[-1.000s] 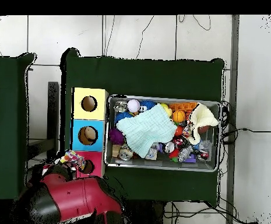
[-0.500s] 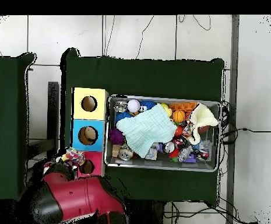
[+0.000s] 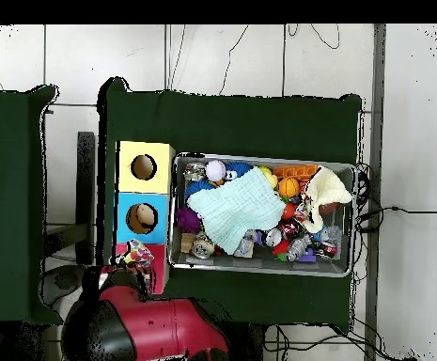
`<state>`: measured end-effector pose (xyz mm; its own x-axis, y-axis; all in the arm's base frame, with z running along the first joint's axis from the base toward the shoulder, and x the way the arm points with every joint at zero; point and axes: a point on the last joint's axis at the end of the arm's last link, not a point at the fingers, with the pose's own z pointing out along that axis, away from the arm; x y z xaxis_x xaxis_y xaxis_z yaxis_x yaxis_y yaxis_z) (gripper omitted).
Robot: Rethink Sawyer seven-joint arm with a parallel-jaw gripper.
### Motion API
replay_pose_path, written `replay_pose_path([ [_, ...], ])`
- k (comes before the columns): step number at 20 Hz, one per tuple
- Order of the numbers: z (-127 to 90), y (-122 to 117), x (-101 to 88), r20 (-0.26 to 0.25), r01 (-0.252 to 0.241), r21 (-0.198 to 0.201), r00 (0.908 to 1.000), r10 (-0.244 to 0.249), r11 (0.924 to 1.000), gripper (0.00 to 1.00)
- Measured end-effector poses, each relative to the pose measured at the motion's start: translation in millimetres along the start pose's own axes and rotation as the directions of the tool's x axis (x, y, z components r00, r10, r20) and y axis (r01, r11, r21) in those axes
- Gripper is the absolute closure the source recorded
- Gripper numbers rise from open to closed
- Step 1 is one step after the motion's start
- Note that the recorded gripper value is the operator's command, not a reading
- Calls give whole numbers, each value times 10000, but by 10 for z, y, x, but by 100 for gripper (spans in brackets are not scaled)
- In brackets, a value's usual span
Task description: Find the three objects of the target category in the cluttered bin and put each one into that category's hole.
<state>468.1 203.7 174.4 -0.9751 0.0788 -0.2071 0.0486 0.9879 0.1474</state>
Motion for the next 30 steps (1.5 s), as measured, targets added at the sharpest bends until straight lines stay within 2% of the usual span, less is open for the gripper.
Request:
replay_pose_path([
  [6,95,-104,286,-503,-164,38,9986,166,9999,100],
  [9,85,-74,411,-694,-132,49,9975,135,9999,100],
  [12,42,66,596,-889,78,19,9960,-76,10000,100],
  [21,-112,458,890,-1225,526,-106,9910,-535,9986,100],
  [30,-181,474,1023,-1286,562,76,9902,-548,9984,100],
])
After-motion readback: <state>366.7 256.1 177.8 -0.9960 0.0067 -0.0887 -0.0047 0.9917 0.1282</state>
